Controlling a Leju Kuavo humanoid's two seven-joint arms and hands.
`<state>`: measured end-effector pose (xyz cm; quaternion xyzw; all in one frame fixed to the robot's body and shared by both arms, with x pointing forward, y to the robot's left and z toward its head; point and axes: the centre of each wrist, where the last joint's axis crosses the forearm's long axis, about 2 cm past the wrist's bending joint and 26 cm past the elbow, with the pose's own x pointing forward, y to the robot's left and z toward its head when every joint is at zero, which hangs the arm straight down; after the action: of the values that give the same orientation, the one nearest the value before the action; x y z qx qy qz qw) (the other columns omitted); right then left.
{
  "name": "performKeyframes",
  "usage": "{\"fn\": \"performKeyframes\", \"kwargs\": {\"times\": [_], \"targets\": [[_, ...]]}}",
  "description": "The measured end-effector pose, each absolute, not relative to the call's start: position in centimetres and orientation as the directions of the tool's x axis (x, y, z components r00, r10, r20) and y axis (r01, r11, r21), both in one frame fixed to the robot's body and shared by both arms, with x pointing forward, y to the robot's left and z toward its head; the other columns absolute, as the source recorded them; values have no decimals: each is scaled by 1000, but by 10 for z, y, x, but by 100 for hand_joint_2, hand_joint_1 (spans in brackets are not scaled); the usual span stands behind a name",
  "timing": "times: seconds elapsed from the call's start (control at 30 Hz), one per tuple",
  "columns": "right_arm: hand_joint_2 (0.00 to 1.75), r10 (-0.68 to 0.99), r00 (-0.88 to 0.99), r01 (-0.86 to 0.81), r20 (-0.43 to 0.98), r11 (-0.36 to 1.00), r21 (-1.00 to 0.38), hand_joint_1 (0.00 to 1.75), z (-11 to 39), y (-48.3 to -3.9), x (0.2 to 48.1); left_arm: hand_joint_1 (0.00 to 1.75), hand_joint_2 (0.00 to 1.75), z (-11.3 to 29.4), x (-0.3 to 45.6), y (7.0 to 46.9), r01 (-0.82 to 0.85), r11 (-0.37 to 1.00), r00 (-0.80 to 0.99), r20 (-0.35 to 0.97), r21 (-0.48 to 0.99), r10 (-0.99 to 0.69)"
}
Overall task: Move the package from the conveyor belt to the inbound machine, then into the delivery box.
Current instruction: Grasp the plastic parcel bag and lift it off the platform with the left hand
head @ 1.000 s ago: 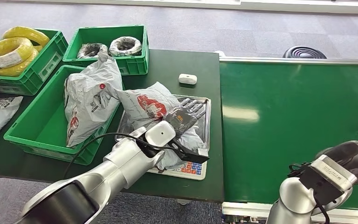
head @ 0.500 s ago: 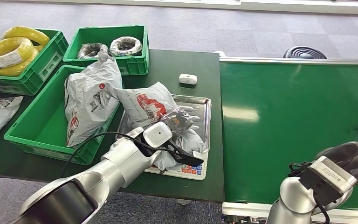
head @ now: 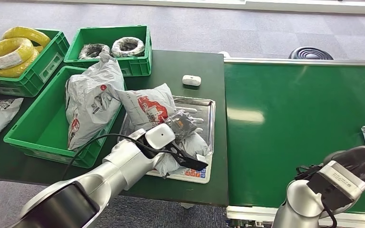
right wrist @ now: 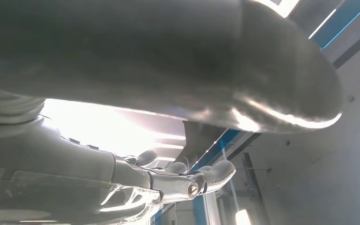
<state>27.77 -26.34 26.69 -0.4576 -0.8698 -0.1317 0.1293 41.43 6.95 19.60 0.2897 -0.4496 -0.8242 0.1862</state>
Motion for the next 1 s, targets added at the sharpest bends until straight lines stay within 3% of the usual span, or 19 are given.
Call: {"fn": "performKeyframes", "kwargs": {"times": [0.37,0.43,0.53,0.63,0.73,1.0], "targets": [[0,766,-539,836,350,539,106,0,266,-265,277,162,175,205,419,72,83,-338,-793,-144,937,-592],[0,768,-533,838,355,536,101,0,266,-265,276,163,175,211,421,72,76,-223,-801,-73,972,-594],[0,770,-520,845,370,527,91,0,267,-266,274,159,175,232,426,72,67,110,-805,119,992,-582],[0,769,-513,848,381,524,85,0,267,-266,273,155,175,269,429,77,76,476,-795,342,876,-502],[0,770,-509,849,385,521,81,0,266,-266,273,154,175,304,423,90,48,706,-810,441,707,-387],[0,773,-501,852,390,519,66,0,264,-266,272,151,175,347,406,132,-91,927,-866,430,364,-254]]}}
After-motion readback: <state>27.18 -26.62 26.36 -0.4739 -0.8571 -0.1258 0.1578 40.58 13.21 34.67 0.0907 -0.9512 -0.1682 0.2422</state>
